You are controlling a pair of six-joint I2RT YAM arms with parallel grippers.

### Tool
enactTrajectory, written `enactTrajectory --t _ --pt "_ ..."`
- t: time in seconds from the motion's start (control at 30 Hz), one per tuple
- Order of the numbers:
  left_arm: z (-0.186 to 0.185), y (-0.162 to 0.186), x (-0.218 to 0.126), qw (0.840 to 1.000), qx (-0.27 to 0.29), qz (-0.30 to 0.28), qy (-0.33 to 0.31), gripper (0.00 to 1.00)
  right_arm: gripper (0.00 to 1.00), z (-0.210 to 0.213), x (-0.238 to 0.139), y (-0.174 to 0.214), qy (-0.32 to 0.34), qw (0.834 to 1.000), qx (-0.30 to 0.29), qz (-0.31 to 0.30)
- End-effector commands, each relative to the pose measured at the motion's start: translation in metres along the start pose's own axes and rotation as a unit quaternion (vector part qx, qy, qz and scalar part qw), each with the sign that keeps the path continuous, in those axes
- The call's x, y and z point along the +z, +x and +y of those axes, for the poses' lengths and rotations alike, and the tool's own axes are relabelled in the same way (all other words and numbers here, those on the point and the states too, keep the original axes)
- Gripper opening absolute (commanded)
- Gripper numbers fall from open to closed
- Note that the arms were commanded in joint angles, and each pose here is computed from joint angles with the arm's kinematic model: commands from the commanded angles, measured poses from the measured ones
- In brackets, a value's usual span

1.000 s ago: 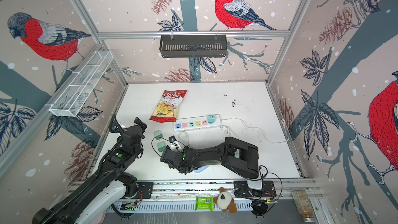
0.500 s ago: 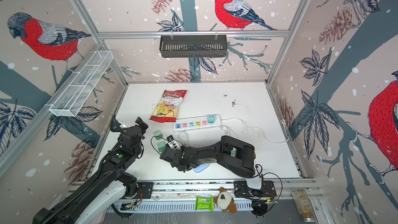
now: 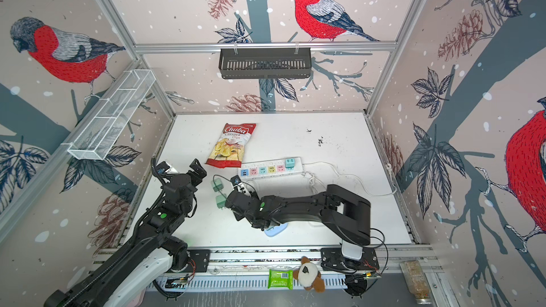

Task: Insert the plug
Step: 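Lift the teal charger with the right gripper while the left gripper approaches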

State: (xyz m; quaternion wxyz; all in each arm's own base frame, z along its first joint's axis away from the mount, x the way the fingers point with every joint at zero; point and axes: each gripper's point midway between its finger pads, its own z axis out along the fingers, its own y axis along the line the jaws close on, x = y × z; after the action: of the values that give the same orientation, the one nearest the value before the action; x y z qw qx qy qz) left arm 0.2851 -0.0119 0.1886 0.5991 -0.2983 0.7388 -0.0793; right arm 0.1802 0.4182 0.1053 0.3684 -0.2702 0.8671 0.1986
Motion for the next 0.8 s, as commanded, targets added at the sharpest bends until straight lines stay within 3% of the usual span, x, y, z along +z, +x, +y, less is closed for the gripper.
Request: enactTrajectory --t 0.0,0.13,0.33,0.4,0.6,0.67,0.77 --pt "-0.023 -0.005 -0.003 0.998 0.006 -0.002 0.061 0.97 0.21 -0.012 -0.036 -0.056 0.008 0.993 -0.021 -0.112" --pt "-0.050 -0.003 -0.009 0.991 0.032 0.014 0.131 0.96 0.17 -0.043 -0.085 -0.088 0.016 0.974 -0.017 -0.224" --pt "-0.105 0.008 -0.028 0.962 0.074 0.037 0.261 0.87 0.15 -0.114 -0.133 -0.064 0.041 0.954 0.023 -0.297" --pt "-0.126 0.014 -0.040 0.945 0.094 0.047 0.309 0.85 0.14 -0.135 -0.149 -0.061 0.067 0.945 0.041 -0.317" --pt "-0.173 0.033 -0.079 0.886 0.132 0.068 0.439 0.82 0.14 -0.161 -0.178 -0.044 0.051 0.921 0.047 -0.382" --pt "-0.184 0.039 -0.095 0.858 0.137 0.074 0.490 0.82 0.05 -0.164 -0.180 -0.038 0.051 0.918 0.035 -0.391" --pt "-0.196 0.047 -0.113 0.826 0.145 0.085 0.537 0.80 0.04 -0.157 -0.183 -0.030 0.033 0.914 -0.015 -0.404"
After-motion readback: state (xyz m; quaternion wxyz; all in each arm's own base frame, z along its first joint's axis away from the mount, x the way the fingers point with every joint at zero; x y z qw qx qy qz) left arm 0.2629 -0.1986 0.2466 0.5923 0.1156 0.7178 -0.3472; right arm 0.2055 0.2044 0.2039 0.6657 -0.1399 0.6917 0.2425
